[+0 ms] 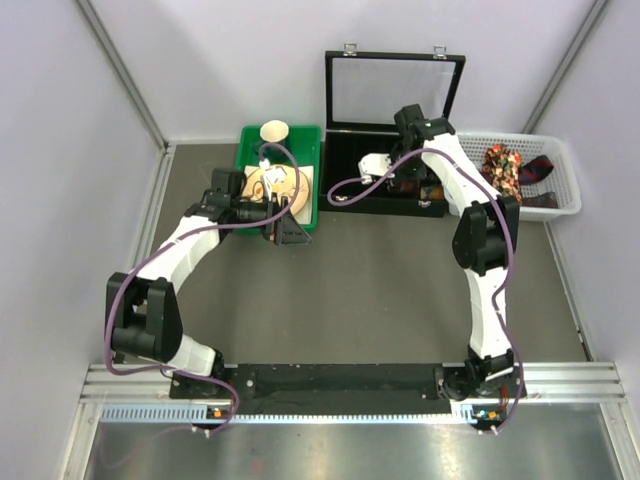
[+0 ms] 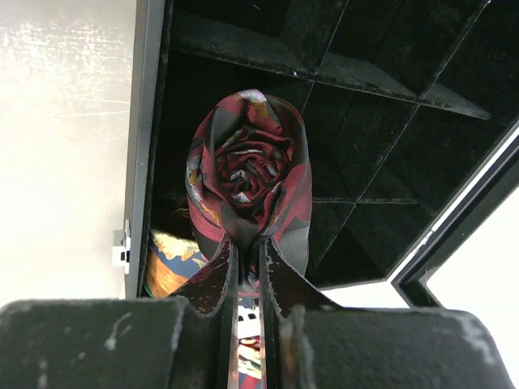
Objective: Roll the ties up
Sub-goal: Place the tie in the storage box.
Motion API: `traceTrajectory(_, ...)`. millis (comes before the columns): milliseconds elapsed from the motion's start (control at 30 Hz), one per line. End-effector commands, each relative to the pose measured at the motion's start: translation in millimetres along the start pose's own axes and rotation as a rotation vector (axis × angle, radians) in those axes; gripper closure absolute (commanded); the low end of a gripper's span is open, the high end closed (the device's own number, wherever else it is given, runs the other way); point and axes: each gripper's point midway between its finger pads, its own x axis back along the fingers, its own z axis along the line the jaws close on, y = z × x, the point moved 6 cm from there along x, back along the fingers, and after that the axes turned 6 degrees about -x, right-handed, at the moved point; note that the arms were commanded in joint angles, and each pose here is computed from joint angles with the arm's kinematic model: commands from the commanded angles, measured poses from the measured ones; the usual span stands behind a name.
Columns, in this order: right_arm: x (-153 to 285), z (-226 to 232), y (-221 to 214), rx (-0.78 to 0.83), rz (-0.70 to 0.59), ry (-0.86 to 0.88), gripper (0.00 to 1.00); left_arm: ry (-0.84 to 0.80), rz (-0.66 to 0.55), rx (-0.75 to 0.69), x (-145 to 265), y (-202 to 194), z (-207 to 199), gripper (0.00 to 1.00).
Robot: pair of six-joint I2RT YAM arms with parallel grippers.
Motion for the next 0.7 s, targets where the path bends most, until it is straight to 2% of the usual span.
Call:
traceTrajectory(0,-5,-10,7,-0.002,0.01,-0.031,1.0,-0.034,-0.039,-0.046,6,8,-11,0.01)
traceTrajectory(233,-31,-7,9,-0.032,0.001,0.009,1.0,-0.039,-0.043,-0.029,7,7,-8,0.01)
traceTrajectory(667,-44,2,25,-0.073,-0.057,0.051,1.0,-0.043,-0.038,-0.006,4,3,-1,0.01)
